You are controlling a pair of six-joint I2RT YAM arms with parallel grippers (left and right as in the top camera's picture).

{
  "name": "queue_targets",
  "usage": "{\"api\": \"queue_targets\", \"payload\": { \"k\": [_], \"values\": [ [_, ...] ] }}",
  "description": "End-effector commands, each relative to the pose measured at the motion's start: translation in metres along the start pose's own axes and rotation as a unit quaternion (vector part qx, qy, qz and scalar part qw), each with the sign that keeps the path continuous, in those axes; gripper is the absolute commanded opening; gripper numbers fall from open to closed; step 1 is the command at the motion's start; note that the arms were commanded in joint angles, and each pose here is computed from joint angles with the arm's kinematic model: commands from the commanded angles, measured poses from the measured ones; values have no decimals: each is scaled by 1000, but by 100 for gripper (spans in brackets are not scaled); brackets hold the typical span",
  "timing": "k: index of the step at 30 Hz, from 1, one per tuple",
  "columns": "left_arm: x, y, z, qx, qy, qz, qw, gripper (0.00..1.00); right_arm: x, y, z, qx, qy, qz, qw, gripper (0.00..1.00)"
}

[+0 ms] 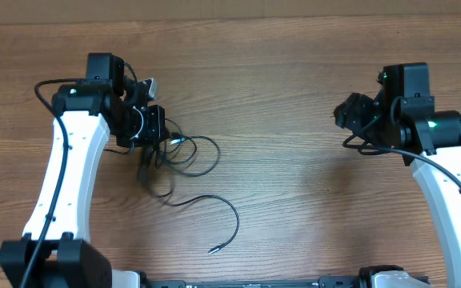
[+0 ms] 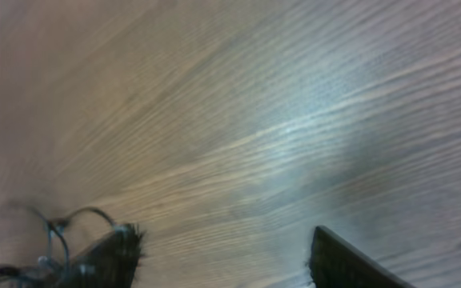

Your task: Untangle cables

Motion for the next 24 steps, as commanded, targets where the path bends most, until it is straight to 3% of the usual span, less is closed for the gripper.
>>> {"api": "queue_targets", "payload": {
  "k": [1,4,8,12,18,24],
  "values": [
    [-6,-19,-47,-112,27,-14,993,4,-14,16,-2,2,7,42,999,72],
    [-10,-27,-73,-176,52,-14,983,5,-32,20,25,89,-39,101,990,75],
    [-15,-40,-115,-272,120,-22,955,4,-53,10,65,220,-110,153,957,77],
    [-15,-55,-148,-329,170,-46,928,4,-66,2,84,275,-143,173,935,82],
    [-16,-82,-187,-361,213,-91,903,4,-76,-8,112,334,-171,177,910,90],
    [-23,-88,-217,-355,233,-116,898,4,-78,-13,142,364,-172,165,900,94]
  ]
}}
Point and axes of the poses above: each gripper's point midway between its finger pads, its own y axis out along the fingers, its own z axis along the line the jaws close on, x = y × z, the point moved 1 cm from there along -y, back along the fingers, and after that the axes turned 1 degree about -y, right-handed, at the moved point
